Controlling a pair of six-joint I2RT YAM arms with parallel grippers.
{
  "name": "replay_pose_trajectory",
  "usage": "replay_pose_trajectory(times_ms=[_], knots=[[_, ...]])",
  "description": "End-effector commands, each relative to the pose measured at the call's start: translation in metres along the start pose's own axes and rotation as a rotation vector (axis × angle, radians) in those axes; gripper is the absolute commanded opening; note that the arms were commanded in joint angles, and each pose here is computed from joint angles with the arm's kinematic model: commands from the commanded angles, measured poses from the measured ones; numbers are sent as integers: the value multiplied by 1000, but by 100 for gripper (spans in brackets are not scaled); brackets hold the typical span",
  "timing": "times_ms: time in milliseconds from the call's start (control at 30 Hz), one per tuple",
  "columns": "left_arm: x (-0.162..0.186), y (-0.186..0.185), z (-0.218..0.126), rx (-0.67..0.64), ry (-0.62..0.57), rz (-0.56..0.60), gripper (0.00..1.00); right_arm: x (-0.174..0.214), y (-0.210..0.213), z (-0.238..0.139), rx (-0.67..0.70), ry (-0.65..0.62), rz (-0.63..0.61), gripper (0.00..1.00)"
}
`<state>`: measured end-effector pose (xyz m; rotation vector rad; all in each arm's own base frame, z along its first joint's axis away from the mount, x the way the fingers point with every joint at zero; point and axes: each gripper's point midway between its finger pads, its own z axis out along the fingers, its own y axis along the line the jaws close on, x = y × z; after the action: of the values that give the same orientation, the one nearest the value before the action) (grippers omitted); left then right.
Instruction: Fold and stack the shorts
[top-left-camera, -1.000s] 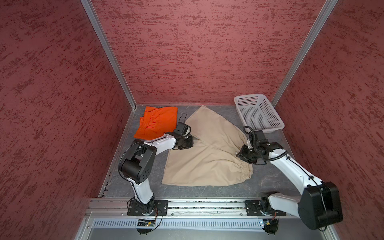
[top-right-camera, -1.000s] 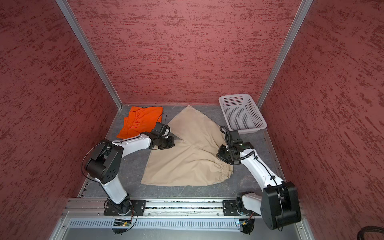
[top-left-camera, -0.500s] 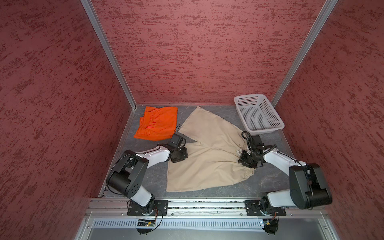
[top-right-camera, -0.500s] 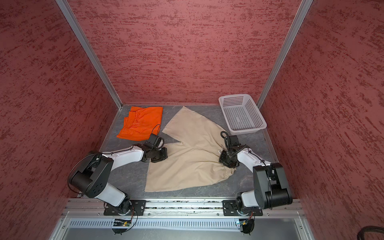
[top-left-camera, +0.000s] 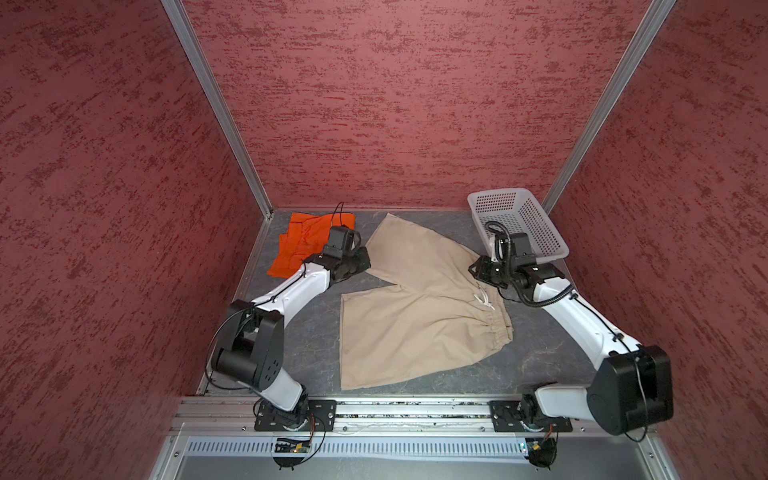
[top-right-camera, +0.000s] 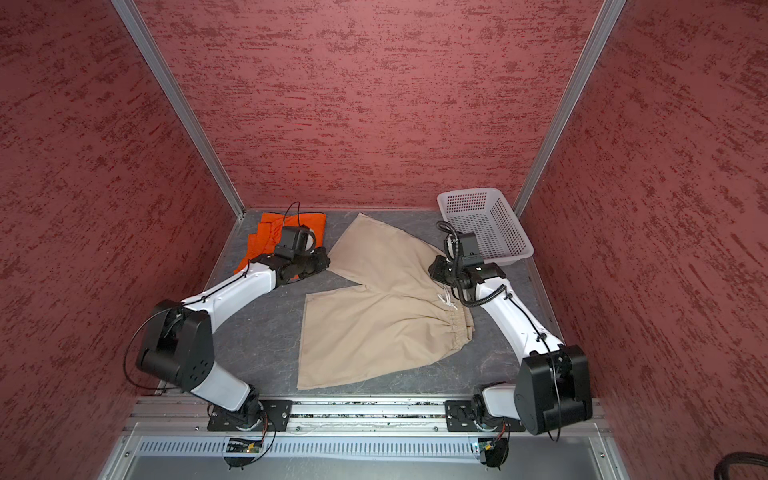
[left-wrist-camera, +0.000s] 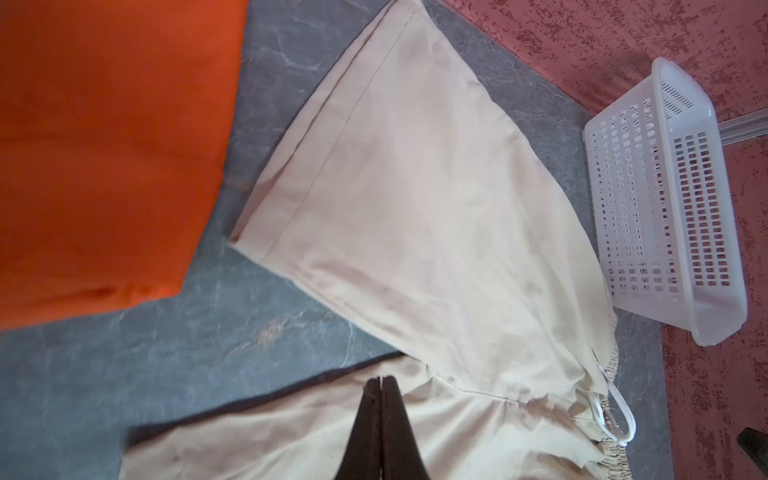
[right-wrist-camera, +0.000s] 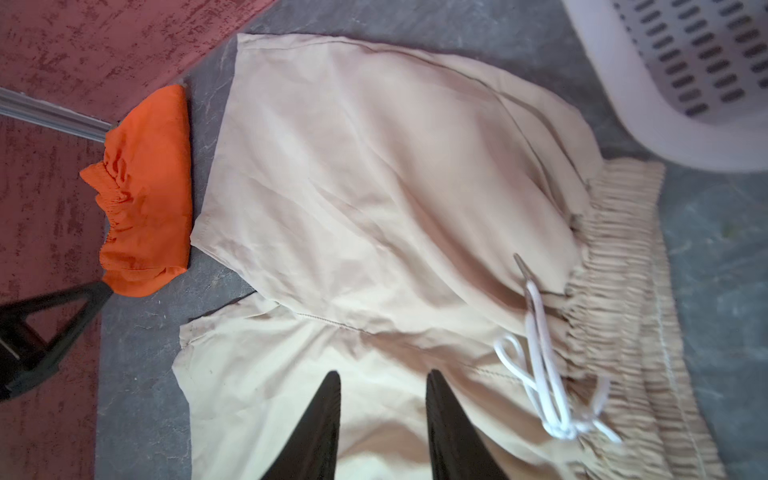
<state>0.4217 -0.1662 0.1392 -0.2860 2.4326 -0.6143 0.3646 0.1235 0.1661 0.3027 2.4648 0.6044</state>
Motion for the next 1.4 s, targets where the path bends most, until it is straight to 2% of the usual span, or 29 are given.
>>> replay_pose_trajectory(times_ms=[0,167,367,633,767,867,967,1067,1133,1200,1367], knots=[[-8,3,28,-14,21,68,0,-15,8,35,10,-38,-42,35],[-18,1,75,-31,66,77,0,-32,15,82,3,-29,-79,35],[1,40,116,-158,155,63,0,-41,4,133,57,11,-95,35],[23,89,122,-269,198,-4,0,-42,-28,182,163,77,-96,35],[26,102,119,-295,204,-27,0,-45,-55,196,222,106,-53,36],[24,107,112,-300,186,-33,0,-49,-56,208,209,126,-49,37],[14,100,103,-277,154,-30,0,-57,-33,210,125,121,-60,38],[-4,82,93,-230,105,-18,0,-81,-10,189,71,47,-81,41],[-15,66,86,-193,75,-5,6,-101,-1,172,65,-13,-104,44],[-26,46,79,-157,46,18,14,-120,3,160,54,-58,-118,46],[-38,9,67,-92,5,58,16,-150,-8,169,41,-77,-122,48]])
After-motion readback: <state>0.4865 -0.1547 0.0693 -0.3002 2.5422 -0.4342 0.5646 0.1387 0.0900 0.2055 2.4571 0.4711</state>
